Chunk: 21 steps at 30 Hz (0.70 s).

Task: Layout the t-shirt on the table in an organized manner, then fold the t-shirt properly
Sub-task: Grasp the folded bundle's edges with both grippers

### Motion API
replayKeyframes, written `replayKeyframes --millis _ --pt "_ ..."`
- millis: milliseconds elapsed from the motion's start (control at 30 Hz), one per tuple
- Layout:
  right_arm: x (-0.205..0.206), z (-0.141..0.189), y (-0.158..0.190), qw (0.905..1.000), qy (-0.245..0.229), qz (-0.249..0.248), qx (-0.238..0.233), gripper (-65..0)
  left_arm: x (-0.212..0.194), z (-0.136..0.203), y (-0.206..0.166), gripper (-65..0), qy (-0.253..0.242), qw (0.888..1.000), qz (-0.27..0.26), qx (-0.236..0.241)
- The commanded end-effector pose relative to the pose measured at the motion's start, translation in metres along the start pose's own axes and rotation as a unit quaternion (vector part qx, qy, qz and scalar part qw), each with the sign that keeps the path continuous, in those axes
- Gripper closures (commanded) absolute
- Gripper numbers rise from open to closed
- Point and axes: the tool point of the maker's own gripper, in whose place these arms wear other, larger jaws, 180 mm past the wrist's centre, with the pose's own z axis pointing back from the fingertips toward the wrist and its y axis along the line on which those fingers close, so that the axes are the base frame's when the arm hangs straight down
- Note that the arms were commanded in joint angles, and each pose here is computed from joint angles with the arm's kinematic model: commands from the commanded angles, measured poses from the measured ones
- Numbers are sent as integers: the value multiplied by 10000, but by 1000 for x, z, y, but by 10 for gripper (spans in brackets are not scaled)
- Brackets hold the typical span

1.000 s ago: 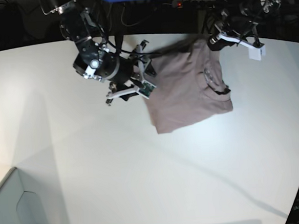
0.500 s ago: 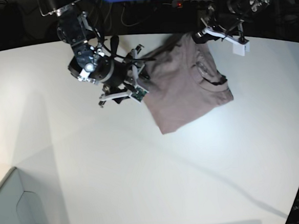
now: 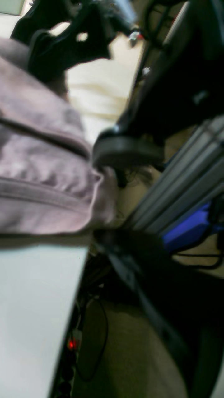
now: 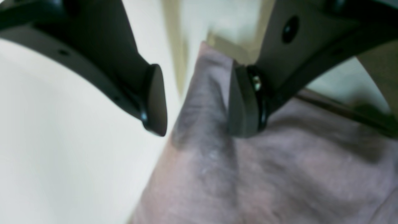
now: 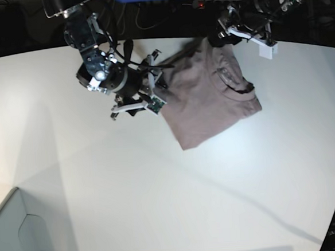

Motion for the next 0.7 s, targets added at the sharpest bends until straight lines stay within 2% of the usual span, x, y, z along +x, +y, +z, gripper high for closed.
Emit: replayKeyframes --millis 0,167,367,500,667 --pt "14 2 -5 9997 -233 11 -42 -318 8 10 -7 -357 -137 9998 -136 -59" --pt "18 1 -9 9996 -266 38 -75 -318 31 36 -29 -367 -659 9961 -580 -79" --pt "18 2 -10 9996 -265 46 -81 -318 78 45 -11 -368 -1364 9904 -208 109" --pt "19 2 -10 9996 -278 51 -89 -318 96 29 1 -368 -1443 9894 140 46" --pt "19 2 -10 9995 -284 54 -92 -318 100 2 2 -369 -1268 9908 455 -130"
